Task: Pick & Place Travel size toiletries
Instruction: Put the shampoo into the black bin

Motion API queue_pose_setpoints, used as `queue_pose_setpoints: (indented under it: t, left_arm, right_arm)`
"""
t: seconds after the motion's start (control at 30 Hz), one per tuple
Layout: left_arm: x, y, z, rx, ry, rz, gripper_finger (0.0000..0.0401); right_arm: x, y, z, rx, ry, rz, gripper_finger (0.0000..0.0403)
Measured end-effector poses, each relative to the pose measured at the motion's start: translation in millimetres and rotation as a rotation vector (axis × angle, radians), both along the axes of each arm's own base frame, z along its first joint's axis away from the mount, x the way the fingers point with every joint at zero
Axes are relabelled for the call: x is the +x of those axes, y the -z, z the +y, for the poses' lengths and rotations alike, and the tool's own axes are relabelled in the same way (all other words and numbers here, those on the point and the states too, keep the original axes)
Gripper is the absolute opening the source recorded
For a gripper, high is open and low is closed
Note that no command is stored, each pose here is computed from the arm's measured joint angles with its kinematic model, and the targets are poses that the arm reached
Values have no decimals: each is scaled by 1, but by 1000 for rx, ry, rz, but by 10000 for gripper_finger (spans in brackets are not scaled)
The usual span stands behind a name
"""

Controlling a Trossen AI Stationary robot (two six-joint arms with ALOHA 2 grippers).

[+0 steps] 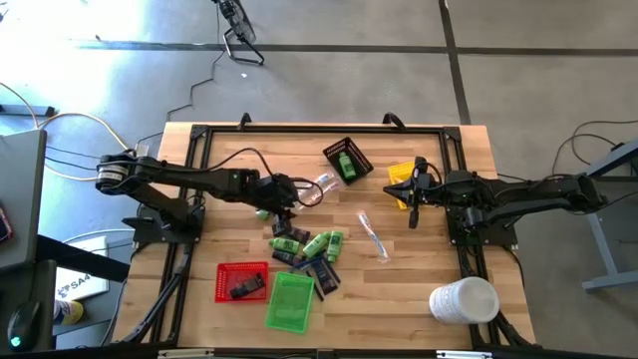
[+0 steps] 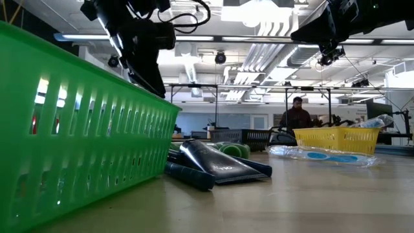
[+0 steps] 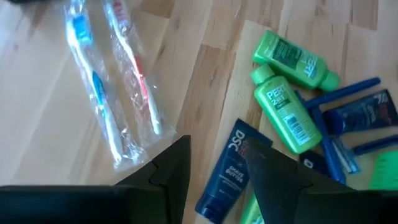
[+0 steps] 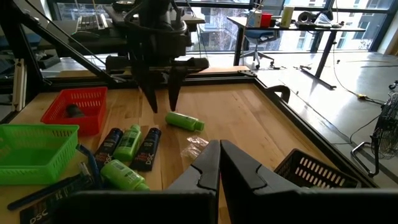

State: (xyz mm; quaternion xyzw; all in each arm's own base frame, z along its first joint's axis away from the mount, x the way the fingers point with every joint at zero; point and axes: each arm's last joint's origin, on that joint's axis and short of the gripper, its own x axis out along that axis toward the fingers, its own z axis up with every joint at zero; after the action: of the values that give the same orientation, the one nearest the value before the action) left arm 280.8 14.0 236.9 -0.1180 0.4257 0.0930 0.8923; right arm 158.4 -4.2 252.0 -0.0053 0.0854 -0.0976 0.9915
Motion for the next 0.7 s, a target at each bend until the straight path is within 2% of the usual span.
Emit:
queue_pose_setpoints:
  t: [0.37, 0.47, 0.7]
  left_arm:
    - [-3, 28, 9, 58, -141, 223, 148]
    - [-3, 28, 14, 89, -172, 217, 148]
    - [1, 26, 20, 94, -198, 167, 148]
  right_arm:
    - [0, 0, 0, 0, 0, 1, 4]
    - [0, 0, 0, 0, -1, 1, 4]
    - [0, 0, 0, 0, 0, 1, 4]
